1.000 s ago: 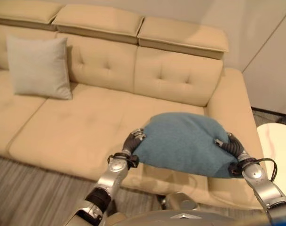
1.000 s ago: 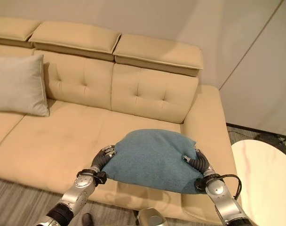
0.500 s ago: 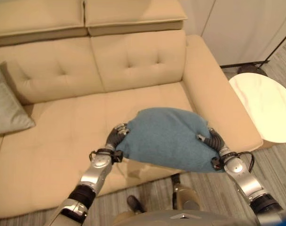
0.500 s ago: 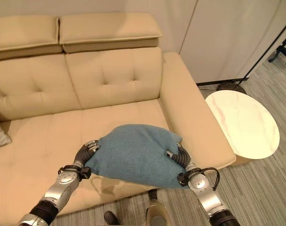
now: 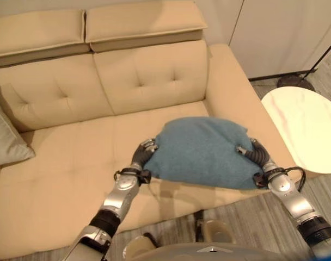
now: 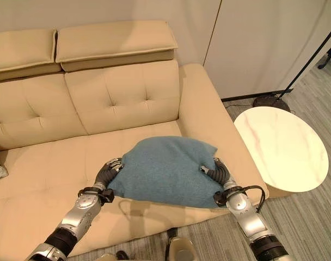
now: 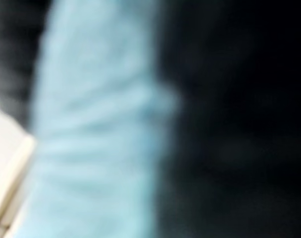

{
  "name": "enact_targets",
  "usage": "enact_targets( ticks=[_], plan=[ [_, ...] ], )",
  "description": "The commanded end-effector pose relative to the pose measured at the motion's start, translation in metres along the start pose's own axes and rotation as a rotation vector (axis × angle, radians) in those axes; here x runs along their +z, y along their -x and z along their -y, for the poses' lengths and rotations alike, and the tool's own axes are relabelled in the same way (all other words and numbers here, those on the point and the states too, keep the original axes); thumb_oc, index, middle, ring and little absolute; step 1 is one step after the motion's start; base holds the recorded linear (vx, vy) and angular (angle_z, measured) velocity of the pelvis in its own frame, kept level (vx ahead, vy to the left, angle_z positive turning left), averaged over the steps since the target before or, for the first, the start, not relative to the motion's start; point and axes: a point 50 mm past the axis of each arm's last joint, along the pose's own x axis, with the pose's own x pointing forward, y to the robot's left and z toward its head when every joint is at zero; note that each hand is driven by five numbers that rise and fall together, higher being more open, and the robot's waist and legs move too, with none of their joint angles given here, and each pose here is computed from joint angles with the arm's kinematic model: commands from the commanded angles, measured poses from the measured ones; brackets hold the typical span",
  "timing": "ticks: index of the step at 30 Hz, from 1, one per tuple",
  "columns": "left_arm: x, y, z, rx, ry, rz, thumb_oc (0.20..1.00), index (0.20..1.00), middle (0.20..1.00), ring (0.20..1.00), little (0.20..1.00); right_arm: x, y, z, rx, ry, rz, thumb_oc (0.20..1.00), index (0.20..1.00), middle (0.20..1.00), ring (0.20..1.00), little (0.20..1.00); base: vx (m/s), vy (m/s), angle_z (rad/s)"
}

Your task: Pick up all the scattered cushions and arrange them neatly on the sofa.

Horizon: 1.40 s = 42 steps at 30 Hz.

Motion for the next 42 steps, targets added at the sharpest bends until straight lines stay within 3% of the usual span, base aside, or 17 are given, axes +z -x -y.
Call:
enact_targets(
  ticks=[1, 10, 22, 28, 32, 35, 42],
  plan=[
    [0.057, -0.006, 0.029, -0.108, 0.059, 0.288, 0.200, 0.200, 0.200, 0.200, 0.200, 0.062, -0.006, 0.008, -0.027, -0.067, 0.330, 0.200, 0.200, 0.200, 0.200, 0.200, 0.10, 0.118, -0.36],
    [0.089, -0.003, 0.029, -0.143, 0.053, 0.427, 0.200, 0.200, 0.200, 0.200, 0.200, 0.082, -0.015, 0.003, -0.024, -0.058, 0.399, 0.200, 0.200, 0.200, 0.200, 0.200, 0.06, 0.209, -0.34],
    [0.165, 0.018, 0.025, -0.106, 0.049, 0.805, 0.200, 0.200, 0.200, 0.200, 0.200, 0.143, -0.021, -0.004, -0.030, -0.091, 0.651, 0.200, 0.200, 0.200, 0.200, 0.200, 0.01, 0.014, 0.09],
    [0.209, 0.026, 0.029, -0.050, 0.013, 1.010, 0.200, 0.200, 0.200, 0.200, 0.200, 0.197, -0.027, -0.006, -0.018, -0.099, 0.836, 0.200, 0.200, 0.200, 0.200, 0.200, 0.00, -0.044, 0.09],
    [0.262, 0.027, 0.041, -0.022, -0.023, 1.183, 0.200, 0.200, 0.200, 0.200, 0.200, 0.257, -0.031, 0.003, -0.064, -0.069, 1.006, 0.200, 0.200, 0.200, 0.200, 0.200, -0.01, -0.052, 0.27],
    [0.329, 0.043, 0.054, 0.052, -0.064, 1.423, 0.200, 0.200, 0.200, 0.200, 0.200, 0.325, -0.022, 0.024, -0.217, -0.040, 1.204, 0.200, 0.200, 0.200, 0.200, 0.200, 0.00, -0.043, 0.12],
    [0.361, 0.047, 0.057, 0.140, -0.065, 1.512, 0.200, 0.200, 0.200, 0.200, 0.200, 0.358, -0.019, 0.046, -0.374, -0.015, 1.280, 0.200, 0.200, 0.200, 0.200, 0.200, 0.04, -0.028, 0.12]
  ],
)
